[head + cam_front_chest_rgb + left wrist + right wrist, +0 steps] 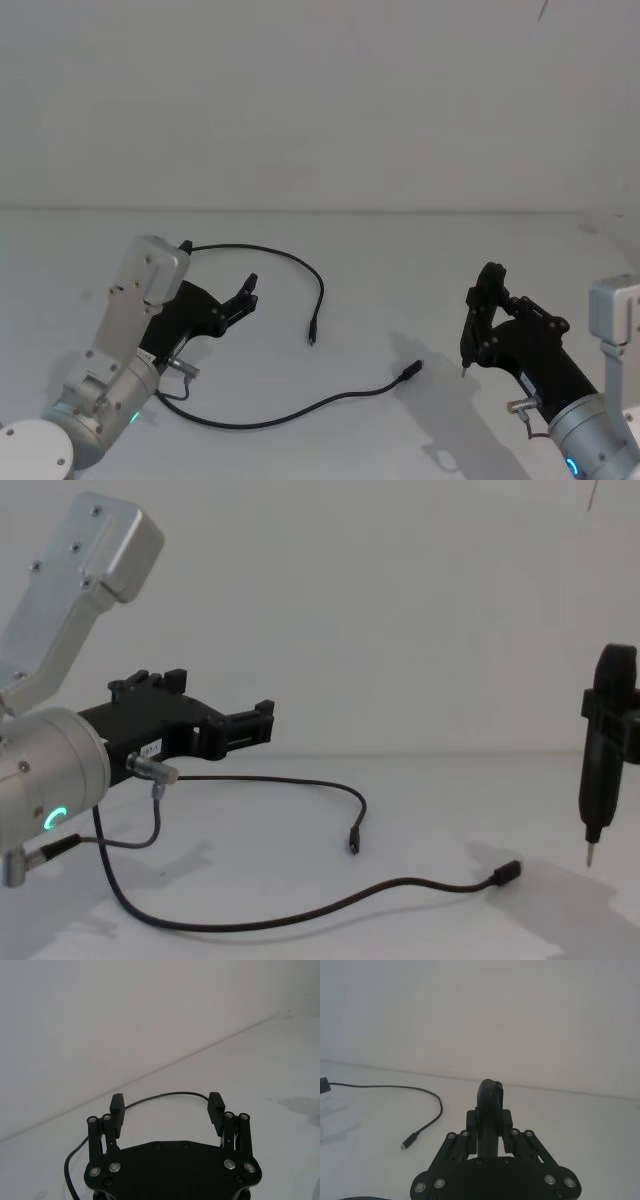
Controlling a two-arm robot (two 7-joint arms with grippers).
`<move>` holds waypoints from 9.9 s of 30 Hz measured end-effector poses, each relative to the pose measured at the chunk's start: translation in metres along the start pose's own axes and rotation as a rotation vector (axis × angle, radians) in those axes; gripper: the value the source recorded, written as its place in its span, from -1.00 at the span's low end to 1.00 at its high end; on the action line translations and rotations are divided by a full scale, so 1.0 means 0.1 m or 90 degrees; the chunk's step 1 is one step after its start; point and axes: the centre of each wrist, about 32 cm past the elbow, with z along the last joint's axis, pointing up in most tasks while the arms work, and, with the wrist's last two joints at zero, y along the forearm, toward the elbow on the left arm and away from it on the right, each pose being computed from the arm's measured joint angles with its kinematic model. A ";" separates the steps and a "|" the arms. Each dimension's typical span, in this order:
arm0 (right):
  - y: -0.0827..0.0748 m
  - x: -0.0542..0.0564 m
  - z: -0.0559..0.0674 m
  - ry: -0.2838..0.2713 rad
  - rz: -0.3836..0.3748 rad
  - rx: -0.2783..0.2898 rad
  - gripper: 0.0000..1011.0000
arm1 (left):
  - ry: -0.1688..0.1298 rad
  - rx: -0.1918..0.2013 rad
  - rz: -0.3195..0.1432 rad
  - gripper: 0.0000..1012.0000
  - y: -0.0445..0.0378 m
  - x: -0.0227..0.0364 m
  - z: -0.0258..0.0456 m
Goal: Pick up the data cable with the one hand.
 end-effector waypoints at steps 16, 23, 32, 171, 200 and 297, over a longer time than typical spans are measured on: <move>0.00 0.00 0.00 0.000 0.000 0.000 -0.45 | 0.000 0.000 0.000 0.98 0.000 0.000 0.000; 0.00 0.00 0.00 0.000 0.000 0.000 -0.45 | 0.000 0.000 0.000 0.98 0.000 -0.001 -0.001; 0.00 0.00 0.00 0.000 0.000 0.000 -0.45 | 0.000 0.000 0.000 0.98 0.000 0.000 -0.001; 0.00 0.00 0.00 0.000 0.000 0.000 -0.45 | 0.031 0.303 -0.394 0.28 -0.681 -0.357 0.168; 0.00 0.00 0.00 0.000 0.000 0.000 -0.45 | 0.035 0.310 -0.390 -0.09 -0.686 -0.371 0.156; -0.10 0.09 0.41 0.083 0.041 0.058 -0.45 | -0.073 0.208 -0.420 -0.89 -0.526 -0.147 0.258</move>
